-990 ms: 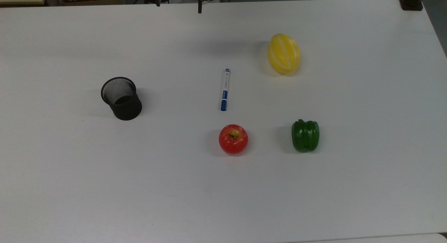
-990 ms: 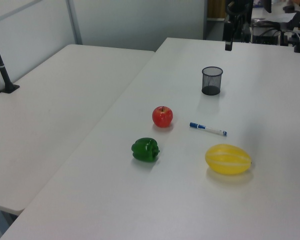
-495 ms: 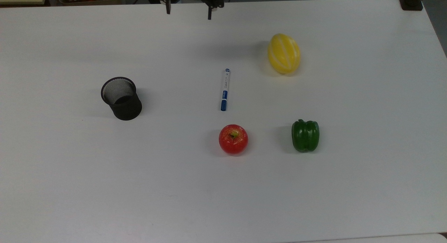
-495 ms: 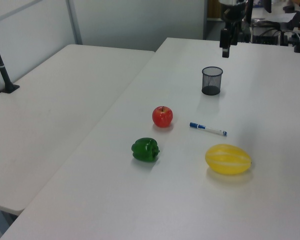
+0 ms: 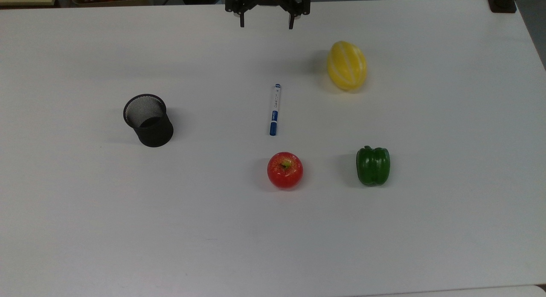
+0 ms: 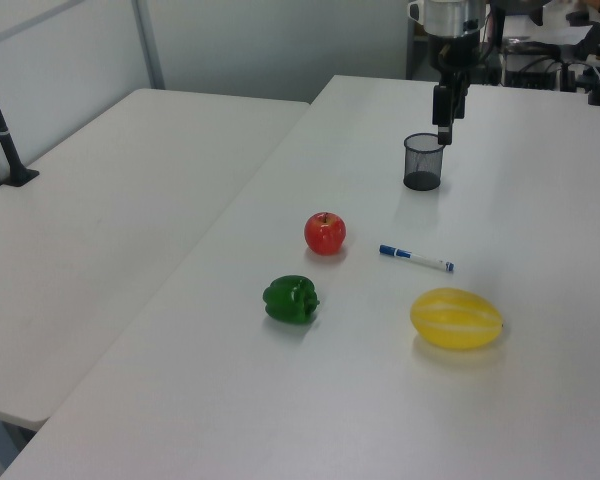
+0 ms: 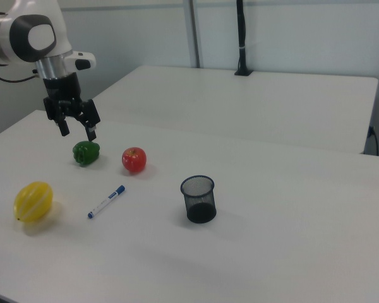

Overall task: Place marker
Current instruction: 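Move the open gripper from rest toward the white marker, then lower the gripper over the marker's blue-capped end, then close the gripper on the marker near its blue cap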

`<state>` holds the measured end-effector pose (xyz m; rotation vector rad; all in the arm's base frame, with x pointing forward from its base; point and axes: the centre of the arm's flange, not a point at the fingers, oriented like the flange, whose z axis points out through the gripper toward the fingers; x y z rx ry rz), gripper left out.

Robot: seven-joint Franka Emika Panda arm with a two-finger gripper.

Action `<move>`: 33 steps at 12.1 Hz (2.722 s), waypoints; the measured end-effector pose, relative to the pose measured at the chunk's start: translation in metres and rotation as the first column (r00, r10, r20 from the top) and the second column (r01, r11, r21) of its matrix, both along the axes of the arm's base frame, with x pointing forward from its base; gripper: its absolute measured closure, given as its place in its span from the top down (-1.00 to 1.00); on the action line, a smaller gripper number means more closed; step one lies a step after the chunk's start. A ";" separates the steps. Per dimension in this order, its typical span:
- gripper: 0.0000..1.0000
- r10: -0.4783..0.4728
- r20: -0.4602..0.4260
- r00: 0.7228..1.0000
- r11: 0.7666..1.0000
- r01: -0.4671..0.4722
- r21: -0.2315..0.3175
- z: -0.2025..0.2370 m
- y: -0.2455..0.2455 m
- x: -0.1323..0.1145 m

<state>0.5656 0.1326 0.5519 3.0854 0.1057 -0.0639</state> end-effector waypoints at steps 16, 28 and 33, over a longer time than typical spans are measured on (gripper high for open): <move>1.00 -0.085 0.044 0.995 0.996 0.085 0.018 -0.096 0.019 0.045; 1.00 -0.081 0.007 0.997 0.997 0.082 -0.006 -0.206 0.015 0.060; 0.92 -0.128 0.061 0.990 0.991 0.130 -0.033 -0.242 0.018 0.071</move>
